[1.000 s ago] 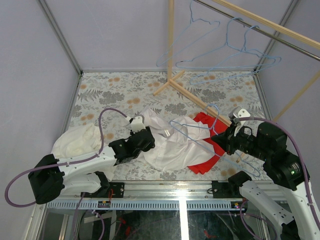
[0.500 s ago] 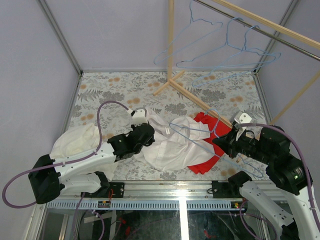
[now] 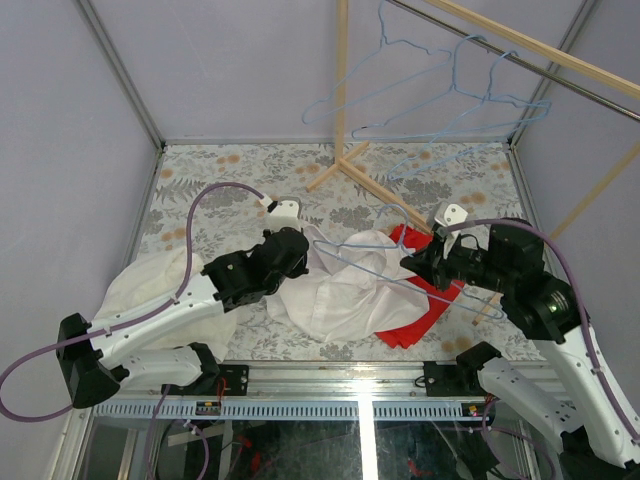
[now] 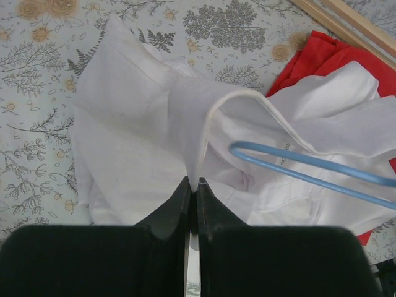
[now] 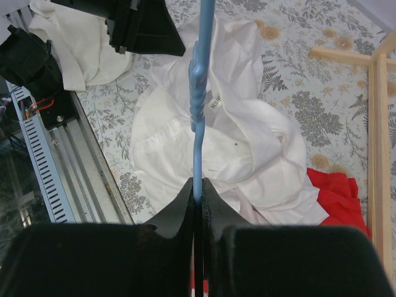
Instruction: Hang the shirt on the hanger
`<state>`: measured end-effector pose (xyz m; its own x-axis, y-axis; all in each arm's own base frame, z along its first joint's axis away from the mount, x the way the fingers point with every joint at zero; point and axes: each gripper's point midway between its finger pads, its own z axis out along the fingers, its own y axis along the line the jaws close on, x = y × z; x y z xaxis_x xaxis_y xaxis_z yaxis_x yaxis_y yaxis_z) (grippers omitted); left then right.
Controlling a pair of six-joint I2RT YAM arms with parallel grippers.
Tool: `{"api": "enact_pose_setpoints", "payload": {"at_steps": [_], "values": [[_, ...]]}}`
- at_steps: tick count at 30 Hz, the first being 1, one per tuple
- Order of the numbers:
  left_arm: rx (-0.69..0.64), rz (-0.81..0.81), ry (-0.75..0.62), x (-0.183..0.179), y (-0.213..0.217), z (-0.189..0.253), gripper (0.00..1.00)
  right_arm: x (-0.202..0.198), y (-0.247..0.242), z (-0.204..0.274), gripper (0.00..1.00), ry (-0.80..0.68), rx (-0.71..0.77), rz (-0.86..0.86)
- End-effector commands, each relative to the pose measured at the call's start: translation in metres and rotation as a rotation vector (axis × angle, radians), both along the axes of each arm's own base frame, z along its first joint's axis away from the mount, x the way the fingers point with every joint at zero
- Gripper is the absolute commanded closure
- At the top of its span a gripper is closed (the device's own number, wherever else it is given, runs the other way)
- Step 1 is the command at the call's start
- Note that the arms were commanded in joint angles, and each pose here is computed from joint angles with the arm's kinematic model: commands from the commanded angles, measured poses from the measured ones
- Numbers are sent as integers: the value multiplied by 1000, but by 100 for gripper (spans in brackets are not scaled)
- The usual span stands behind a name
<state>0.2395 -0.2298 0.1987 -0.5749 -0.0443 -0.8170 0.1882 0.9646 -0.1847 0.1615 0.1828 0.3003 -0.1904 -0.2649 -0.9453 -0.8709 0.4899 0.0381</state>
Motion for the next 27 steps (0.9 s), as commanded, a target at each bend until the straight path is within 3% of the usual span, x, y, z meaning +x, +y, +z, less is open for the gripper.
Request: {"api": "enact_pose_setpoints", "payload": {"at_steps": [1,13,27], "values": [[6,-64,-4,-1,-10,12,100,21,18,14,100,-90,50,40],[-53,-110,-35,5,-31,47,100,44,61,-6,100,47,173,145],[-96,-221,-47,-13,-81,74,100,66,82,-9,100,81,328,113]]}}
